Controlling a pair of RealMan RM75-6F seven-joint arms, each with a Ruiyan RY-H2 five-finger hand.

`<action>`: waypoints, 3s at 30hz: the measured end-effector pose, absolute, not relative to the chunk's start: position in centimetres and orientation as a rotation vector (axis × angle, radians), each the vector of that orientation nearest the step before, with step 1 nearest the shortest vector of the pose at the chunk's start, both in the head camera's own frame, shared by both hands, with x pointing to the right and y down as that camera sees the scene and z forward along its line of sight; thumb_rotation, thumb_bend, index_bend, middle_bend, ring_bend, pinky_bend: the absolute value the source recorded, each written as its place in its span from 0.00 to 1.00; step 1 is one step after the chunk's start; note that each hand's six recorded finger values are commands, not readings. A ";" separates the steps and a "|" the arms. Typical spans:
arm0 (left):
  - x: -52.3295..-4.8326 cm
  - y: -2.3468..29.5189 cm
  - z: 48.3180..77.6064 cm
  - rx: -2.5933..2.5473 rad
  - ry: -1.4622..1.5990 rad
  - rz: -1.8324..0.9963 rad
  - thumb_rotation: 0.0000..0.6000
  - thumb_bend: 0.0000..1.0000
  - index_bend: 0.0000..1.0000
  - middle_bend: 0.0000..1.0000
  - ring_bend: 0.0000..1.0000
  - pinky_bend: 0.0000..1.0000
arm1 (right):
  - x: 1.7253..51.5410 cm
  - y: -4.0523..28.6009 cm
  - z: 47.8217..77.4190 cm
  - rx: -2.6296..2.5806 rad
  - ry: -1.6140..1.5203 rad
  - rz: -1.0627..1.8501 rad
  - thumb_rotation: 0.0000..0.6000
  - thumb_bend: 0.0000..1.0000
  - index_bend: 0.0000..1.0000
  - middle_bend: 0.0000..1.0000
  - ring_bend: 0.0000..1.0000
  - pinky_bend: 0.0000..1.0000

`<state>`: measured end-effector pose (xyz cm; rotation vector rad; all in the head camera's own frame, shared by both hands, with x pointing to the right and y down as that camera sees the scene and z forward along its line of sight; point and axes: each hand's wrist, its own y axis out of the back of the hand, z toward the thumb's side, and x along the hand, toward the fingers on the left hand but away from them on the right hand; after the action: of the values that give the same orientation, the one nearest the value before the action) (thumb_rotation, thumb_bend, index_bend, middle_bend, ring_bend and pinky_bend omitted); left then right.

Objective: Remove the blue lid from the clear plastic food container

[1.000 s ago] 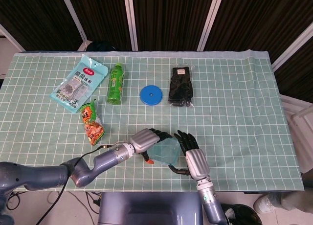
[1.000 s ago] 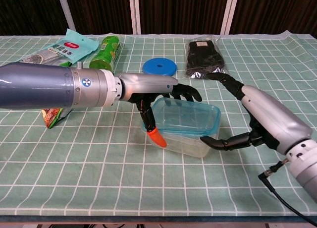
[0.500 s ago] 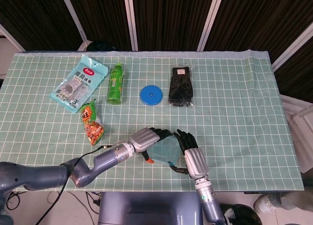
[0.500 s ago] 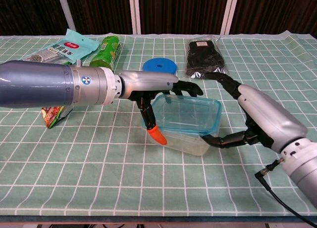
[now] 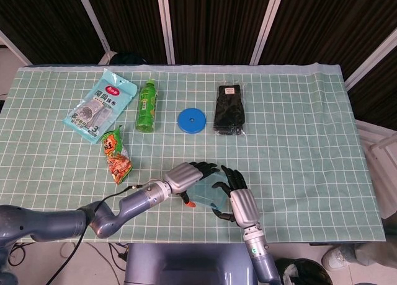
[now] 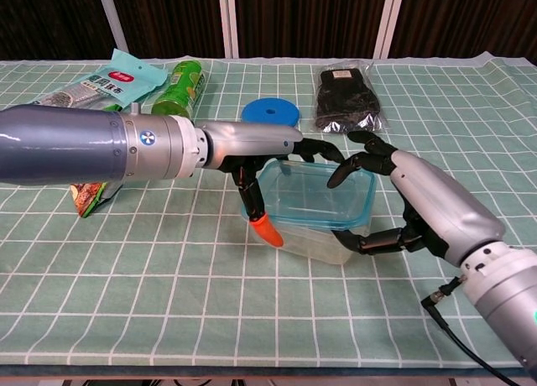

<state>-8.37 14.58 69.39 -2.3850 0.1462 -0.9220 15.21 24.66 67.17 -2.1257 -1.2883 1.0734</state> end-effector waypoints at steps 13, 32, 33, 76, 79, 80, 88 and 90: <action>-8.8 14.1 69.1 -2.382 0.165 -0.924 1.00 0.00 0.00 0.00 0.01 0.17 | 15.0 24.6 67.2 -2.113 -1.296 1.071 1.00 0.46 0.58 0.02 0.00 0.00; -12.1 13.0 67.3 -2.323 0.222 -0.908 1.00 0.00 0.00 0.00 0.01 0.16 | 15.7 24.1 66.8 -2.090 -1.319 1.065 1.00 0.46 0.62 0.05 0.00 0.00; -12.5 12.8 67.2 -2.318 0.226 -0.913 1.00 0.00 0.00 0.00 0.01 0.16 | 15.7 24.1 66.8 -2.091 -1.317 1.064 1.00 0.46 0.62 0.05 0.00 0.00; -20.8 10.0 64.5 -2.234 0.459 -0.973 1.00 0.00 0.00 0.00 0.01 0.16 | 14.4 17.6 63.8 -1.914 -1.376 0.960 1.00 0.46 0.71 0.12 0.00 0.00; -20.9 9.9 64.3 -2.229 0.468 -0.973 1.00 0.00 0.00 0.00 0.01 0.16 | 15.2 16.4 63.4 -1.880 -1.383 0.968 1.00 0.46 0.71 0.12 0.00 0.00; -20.9 9.9 64.2 -2.229 0.471 -0.973 1.00 0.00 0.00 0.00 0.01 0.16 | 15.5 16.1 63.4 -1.870 -1.383 0.973 1.00 0.46 0.71 0.12 0.00 0.00; -21.0 10.1 64.0 -2.222 0.476 -0.974 1.00 0.00 0.00 0.00 0.01 0.16 | 17.8 13.6 63.4 -1.791 -1.395 1.052 1.00 0.46 0.69 0.12 0.00 0.00; -21.2 10.2 63.9 -2.219 0.480 -0.975 1.00 0.00 0.00 0.00 0.01 0.16 | 18.5 12.9 63.6 -1.761 -1.390 1.097 1.00 0.46 0.56 0.08 0.00 0.00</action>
<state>-21.19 10.18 63.86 -2.2195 0.4801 -0.9750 18.50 12.91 63.64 -1.7609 -1.3899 1.0972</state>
